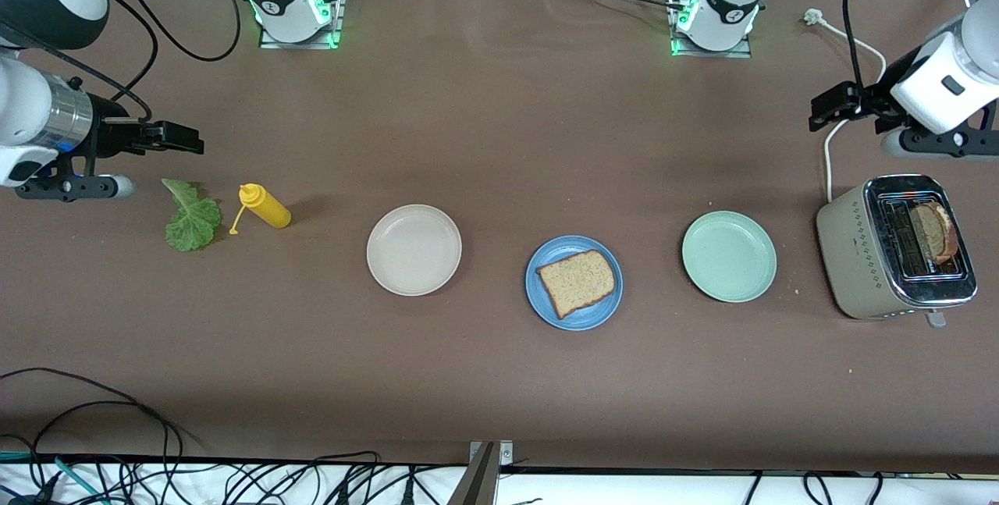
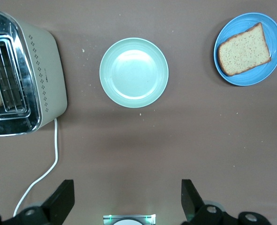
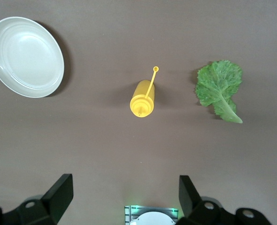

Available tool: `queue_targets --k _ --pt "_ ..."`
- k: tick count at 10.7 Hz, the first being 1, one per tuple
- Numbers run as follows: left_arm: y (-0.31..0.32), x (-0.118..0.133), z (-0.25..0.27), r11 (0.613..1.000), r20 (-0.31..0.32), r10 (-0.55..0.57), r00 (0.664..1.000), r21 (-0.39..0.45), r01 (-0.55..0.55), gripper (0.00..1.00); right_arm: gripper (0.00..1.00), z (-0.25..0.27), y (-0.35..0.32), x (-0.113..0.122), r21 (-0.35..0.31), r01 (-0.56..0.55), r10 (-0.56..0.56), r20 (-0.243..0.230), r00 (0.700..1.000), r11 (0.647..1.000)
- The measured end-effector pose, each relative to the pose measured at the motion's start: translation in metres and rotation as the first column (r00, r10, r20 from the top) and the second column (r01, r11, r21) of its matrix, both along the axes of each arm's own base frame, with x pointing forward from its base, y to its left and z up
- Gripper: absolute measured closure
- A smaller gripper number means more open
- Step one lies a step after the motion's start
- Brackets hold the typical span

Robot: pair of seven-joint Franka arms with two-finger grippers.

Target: Make sandwich in blue plate with both arms

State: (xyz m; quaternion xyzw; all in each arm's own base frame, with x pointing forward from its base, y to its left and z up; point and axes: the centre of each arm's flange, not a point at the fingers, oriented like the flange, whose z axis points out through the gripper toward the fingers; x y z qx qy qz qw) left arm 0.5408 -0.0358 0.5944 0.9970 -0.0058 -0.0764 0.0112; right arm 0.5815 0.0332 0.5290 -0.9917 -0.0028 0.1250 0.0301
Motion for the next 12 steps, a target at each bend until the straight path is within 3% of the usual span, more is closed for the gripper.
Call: queue_targets --k 6,12 --pt "0.038 -0.012 0.015 0.997 0.03 0.064 0.998 0.034 -0.065 0.0 0.0 -0.002 0.0 0.001 0.0 0.001 -0.001 -0.002 1.0 1.0" --pt "0.035 -0.015 0.023 0.997 0.045 0.058 0.997 0.041 -0.059 0.0 0.0 -0.002 0.0 0.002 0.0 0.001 -0.001 0.001 1.0 1.0"
